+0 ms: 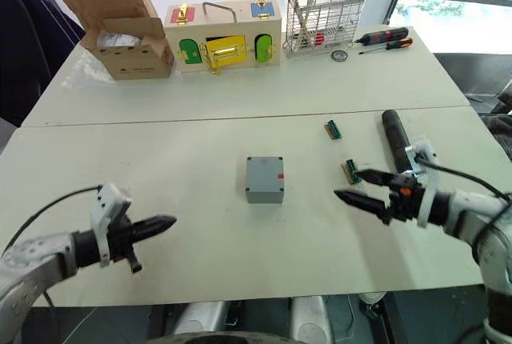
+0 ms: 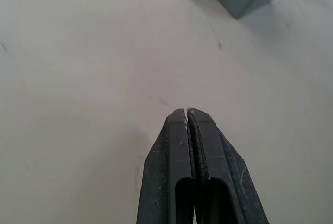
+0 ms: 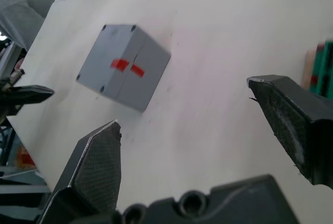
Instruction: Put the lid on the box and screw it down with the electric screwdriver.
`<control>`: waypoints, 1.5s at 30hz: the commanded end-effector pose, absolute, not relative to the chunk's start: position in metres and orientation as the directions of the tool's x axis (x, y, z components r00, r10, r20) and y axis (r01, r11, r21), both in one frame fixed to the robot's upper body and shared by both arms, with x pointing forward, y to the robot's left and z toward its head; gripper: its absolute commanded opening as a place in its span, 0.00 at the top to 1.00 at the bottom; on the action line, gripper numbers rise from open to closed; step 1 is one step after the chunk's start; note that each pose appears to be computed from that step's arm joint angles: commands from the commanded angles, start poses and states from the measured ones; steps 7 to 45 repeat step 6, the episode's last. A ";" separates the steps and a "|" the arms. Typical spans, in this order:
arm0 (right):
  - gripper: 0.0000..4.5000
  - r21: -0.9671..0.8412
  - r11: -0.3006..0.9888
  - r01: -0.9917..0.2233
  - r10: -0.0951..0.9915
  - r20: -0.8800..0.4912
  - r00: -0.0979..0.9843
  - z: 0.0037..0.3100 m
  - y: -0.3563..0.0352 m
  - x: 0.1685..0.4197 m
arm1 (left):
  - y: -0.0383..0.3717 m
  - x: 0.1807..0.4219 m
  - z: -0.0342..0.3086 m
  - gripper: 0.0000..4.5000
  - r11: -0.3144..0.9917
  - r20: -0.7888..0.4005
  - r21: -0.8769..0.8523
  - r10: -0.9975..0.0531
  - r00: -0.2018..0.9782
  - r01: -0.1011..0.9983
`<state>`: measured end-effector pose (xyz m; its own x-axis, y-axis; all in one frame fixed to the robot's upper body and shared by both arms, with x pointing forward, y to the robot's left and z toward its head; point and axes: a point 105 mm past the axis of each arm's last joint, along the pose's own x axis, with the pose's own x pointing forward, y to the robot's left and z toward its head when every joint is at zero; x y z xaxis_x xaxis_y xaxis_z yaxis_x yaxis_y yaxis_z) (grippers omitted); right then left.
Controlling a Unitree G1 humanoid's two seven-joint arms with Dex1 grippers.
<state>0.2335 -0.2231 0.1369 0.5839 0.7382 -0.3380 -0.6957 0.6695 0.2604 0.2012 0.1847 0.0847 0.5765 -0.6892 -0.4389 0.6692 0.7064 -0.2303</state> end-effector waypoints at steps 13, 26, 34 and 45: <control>0.00 0.325 0.603 -0.729 0.790 -0.368 0.490 0.114 -0.200 0.203 | 0.176 0.201 0.095 1.00 0.726 -0.338 -0.273 -0.687 0.643 0.631; 0.00 0.325 0.603 -0.729 0.790 -0.368 0.490 0.114 -0.200 0.203 | 0.176 0.201 0.095 1.00 0.726 -0.338 -0.273 -0.687 0.643 0.631; 0.00 0.325 0.603 -0.729 0.790 -0.368 0.490 0.114 -0.200 0.203 | 0.176 0.201 0.095 1.00 0.726 -0.338 -0.273 -0.687 0.643 0.631; 0.00 0.325 0.603 -0.729 0.790 -0.368 0.490 0.114 -0.200 0.203 | 0.176 0.201 0.095 1.00 0.726 -0.338 -0.273 -0.687 0.643 0.631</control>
